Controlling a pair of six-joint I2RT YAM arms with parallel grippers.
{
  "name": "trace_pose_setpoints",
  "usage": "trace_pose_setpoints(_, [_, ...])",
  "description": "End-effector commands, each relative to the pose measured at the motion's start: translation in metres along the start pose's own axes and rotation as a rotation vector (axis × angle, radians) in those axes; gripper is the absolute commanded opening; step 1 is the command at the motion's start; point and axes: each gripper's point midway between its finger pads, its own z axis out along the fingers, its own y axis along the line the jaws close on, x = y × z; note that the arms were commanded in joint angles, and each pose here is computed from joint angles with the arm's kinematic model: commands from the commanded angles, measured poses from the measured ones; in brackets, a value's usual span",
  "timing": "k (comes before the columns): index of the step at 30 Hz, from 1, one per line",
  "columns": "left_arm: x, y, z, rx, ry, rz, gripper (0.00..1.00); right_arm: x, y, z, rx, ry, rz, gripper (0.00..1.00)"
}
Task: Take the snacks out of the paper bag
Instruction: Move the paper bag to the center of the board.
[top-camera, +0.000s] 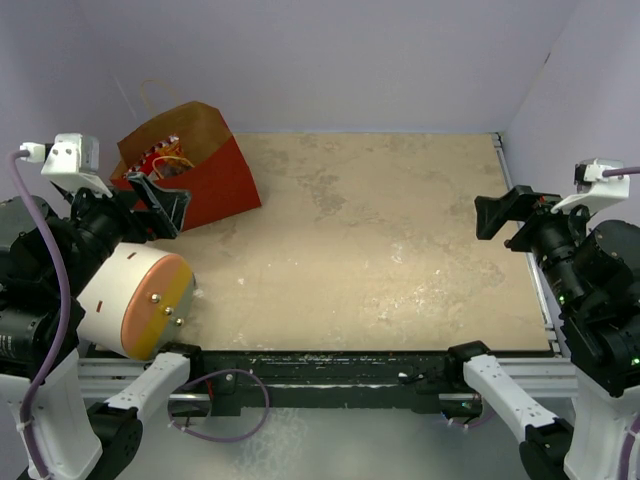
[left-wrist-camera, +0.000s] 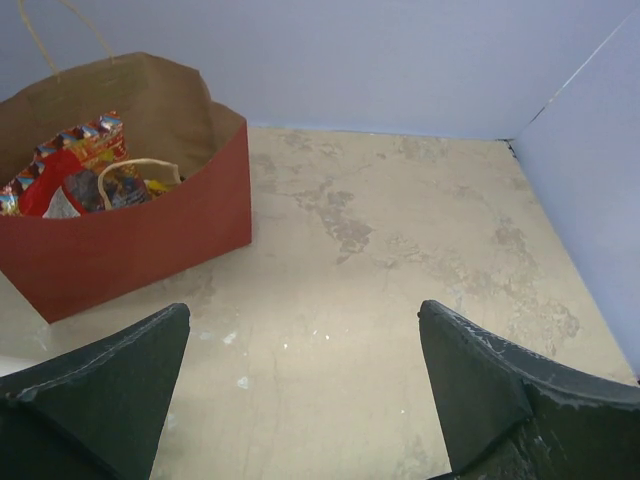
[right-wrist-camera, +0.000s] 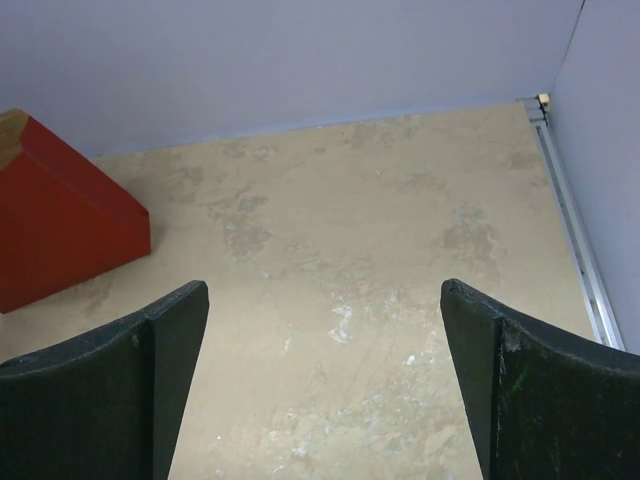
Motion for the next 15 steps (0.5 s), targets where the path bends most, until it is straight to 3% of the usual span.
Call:
trace_pose_setpoints(1, [-0.001, 0.008, 0.002, -0.054, -0.023, -0.065, 0.99, 0.008, -0.006, 0.005, 0.046, 0.024, 0.04, 1.0])
trace_pose_setpoints(15, [0.022, 0.037, 0.055, -0.212, 0.012, -0.242, 0.99, 0.024, -0.012, 0.043, 0.161, 0.062, 0.066, 1.0])
